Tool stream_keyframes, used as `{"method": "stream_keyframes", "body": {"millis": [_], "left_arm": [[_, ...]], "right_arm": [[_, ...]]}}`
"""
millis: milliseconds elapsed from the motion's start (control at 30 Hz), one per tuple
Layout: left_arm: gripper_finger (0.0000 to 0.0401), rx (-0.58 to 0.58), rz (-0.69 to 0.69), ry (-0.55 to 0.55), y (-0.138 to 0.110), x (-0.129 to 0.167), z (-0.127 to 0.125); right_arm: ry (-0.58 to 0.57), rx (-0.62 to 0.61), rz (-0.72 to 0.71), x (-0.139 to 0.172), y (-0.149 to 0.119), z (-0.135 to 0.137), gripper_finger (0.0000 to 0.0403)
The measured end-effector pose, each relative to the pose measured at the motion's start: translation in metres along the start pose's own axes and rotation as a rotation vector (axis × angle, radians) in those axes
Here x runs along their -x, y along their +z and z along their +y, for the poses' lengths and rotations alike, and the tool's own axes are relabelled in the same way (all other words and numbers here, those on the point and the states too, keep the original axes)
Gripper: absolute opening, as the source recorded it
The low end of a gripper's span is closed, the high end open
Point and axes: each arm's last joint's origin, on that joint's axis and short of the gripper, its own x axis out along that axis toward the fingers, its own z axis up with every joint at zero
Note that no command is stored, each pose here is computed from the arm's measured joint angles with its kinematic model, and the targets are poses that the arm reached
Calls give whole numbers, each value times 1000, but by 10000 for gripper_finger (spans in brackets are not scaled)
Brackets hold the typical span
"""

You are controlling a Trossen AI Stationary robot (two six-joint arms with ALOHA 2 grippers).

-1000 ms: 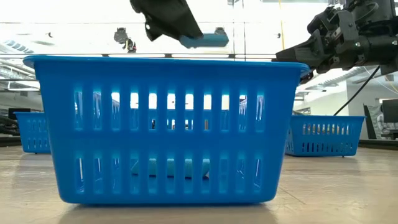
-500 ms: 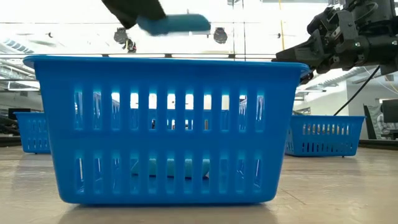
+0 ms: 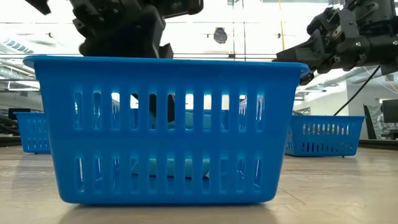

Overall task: Pick & Place School Supplies
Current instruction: Put the blue eraser into the bottom blue bin

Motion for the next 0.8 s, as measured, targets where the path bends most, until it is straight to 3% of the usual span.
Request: {"method": "stream_keyframes", "body": {"millis": [567, 800], "left_arm": [[175, 15, 23, 13, 0, 1, 6], [181, 88, 15, -23, 14, 36, 22]], "right_arm": [[3, 3, 0, 0, 0, 0, 93], [3, 3, 0, 0, 0, 0, 93]]}}
